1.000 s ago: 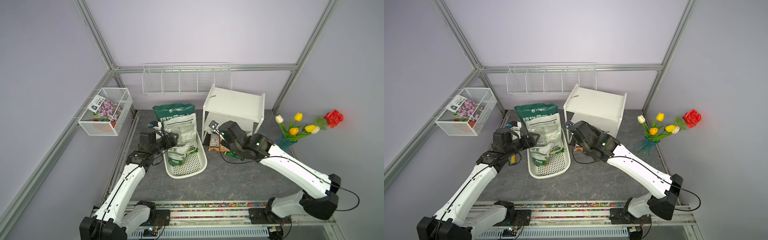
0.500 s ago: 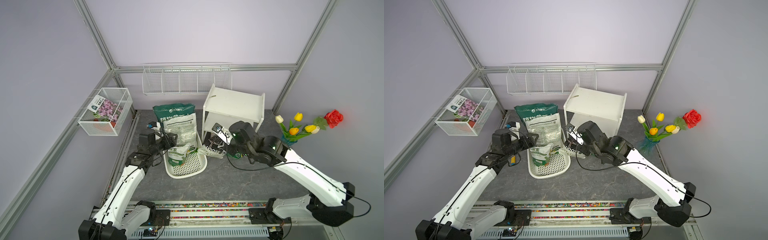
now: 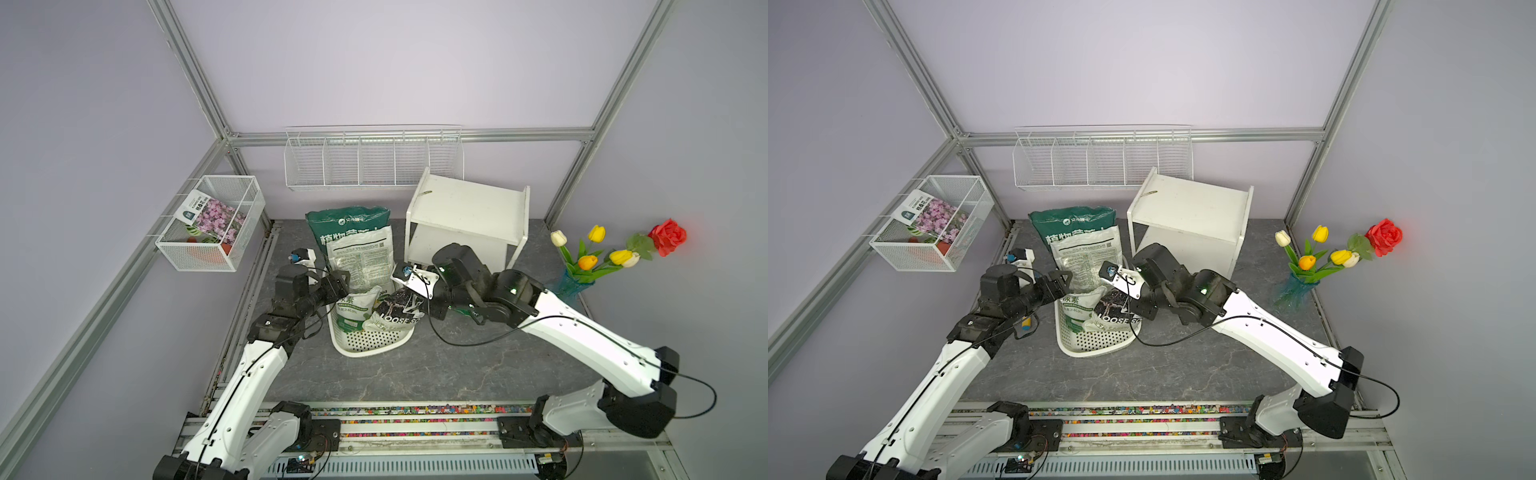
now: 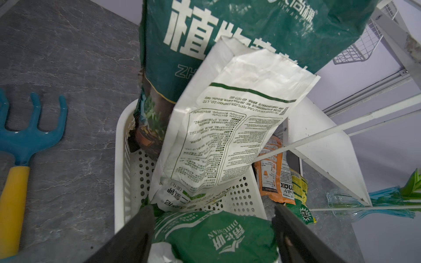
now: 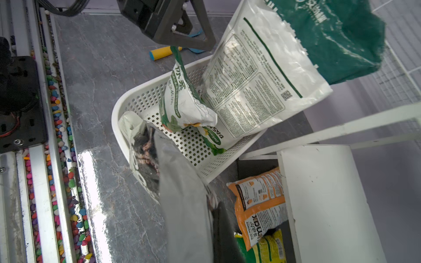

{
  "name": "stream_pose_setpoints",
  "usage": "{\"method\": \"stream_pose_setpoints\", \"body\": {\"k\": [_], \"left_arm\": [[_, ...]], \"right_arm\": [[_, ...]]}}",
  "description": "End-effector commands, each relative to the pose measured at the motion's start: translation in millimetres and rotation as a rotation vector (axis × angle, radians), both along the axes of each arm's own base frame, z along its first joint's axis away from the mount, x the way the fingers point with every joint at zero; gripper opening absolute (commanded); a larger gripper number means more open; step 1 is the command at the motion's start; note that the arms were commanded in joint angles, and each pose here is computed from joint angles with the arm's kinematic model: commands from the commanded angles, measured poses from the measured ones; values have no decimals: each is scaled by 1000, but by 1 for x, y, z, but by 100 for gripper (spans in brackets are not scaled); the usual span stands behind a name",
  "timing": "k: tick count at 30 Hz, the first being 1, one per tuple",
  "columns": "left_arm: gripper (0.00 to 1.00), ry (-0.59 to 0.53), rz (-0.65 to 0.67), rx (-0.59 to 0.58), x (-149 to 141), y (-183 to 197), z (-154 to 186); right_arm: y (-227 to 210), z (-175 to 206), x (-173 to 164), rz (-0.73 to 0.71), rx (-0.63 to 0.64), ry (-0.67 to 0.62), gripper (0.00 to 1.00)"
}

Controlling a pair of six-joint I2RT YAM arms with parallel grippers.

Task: Take down the fertilizer bag from the shelf
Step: Place the fertilizer bag in the storage box.

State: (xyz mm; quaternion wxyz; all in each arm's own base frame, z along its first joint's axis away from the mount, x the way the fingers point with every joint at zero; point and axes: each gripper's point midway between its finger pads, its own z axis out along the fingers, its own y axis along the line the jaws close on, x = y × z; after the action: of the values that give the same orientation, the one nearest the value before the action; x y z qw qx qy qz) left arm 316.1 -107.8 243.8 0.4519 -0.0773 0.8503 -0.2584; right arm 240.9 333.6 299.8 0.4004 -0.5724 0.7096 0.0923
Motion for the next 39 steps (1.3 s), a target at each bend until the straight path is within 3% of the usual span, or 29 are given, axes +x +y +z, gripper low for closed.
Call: {"method": "stream_pose_setpoints", "body": {"k": [1,11,19,25,30,39], "left_arm": [[86,-15,19,37,-3,7,-2],[86,-33,34,36,-4,10,4],[80,-116,-176,-10,-23,-21,27],[75,-144,-254,-29,-49,-27,24],[70,-73,-297,-63,-58,-34,-2],[70,43,-307,-103,-43,-46,-30]], "right_arm": [[27,59,9,63,179,-139,0],[54,25,37,66,101,-175,0],[66,-32,79,7,-107,-172,0],[69,-27,111,-47,2,-104,0],[84,-33,123,-20,34,-68,0],[108,-57,126,8,36,-7,0]]}}
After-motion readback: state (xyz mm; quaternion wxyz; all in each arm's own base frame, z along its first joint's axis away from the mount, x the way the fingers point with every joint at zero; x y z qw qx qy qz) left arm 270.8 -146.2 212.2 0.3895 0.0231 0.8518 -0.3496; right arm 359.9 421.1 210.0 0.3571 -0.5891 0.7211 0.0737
